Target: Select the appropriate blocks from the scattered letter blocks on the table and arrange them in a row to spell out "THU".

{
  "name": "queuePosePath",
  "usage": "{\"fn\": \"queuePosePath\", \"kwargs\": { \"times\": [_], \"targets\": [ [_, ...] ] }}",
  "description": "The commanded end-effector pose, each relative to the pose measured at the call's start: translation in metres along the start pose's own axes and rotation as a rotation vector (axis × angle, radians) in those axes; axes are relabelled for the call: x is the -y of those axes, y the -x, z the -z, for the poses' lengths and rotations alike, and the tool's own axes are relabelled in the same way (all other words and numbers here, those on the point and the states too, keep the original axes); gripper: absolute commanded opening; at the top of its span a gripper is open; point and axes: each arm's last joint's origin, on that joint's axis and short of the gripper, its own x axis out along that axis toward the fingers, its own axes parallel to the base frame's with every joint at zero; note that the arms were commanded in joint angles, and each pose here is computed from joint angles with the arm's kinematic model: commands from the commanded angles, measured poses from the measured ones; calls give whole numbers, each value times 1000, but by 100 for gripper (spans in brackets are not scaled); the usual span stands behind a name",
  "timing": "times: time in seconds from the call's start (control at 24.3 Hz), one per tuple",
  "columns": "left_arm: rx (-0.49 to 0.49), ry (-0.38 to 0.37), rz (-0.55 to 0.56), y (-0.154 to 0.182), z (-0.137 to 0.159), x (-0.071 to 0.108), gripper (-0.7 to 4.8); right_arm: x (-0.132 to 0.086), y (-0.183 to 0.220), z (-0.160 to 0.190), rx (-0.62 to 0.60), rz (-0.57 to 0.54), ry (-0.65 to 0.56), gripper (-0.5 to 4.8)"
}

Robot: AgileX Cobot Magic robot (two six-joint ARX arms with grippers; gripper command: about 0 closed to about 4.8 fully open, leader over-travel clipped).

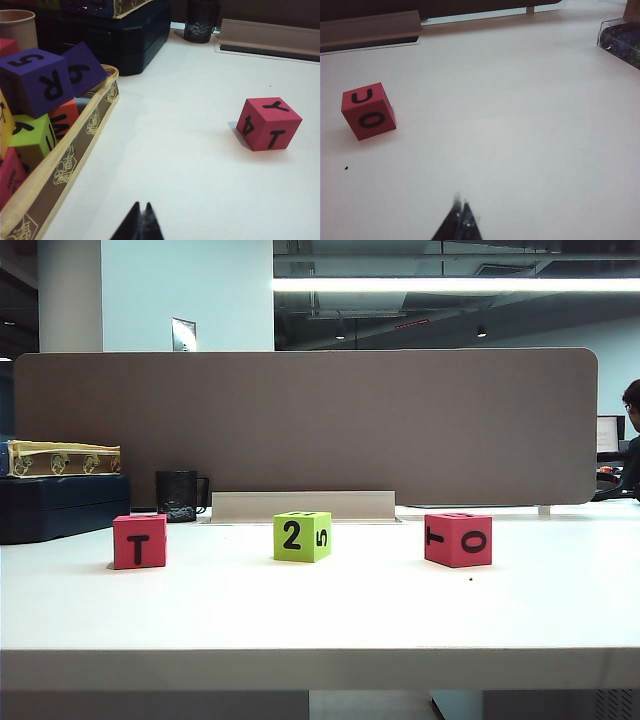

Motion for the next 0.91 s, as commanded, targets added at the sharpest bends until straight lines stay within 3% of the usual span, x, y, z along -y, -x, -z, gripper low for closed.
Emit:
{"fn": "queuePosePath", "kwargs": {
  "times": [0.04, 0.33, 0.37, 0.54, 0.7, 0.91],
  "targets": [
    [-7, 0, 3, 0, 0, 0, -5, 0, 0, 1, 11, -4, 2, -8],
    [-8, 8, 4, 0, 0, 0, -5, 0, 0, 1, 11, -5, 2, -8],
    [-8, 24, 4, 0, 0, 0, -5, 0, 0, 1, 11, -5, 2, -8],
    [-8, 239, 20, 0, 0, 1, -5, -1, 0, -2, 33, -14, -22, -8],
    [9, 292, 40, 0, -2, 1, -5, -3, 0, -3, 40, -76, -61, -8],
    [1, 288, 67, 0, -2, 2, -5, -4, 1, -10, 104, -113, -65, -3]
  ]
}}
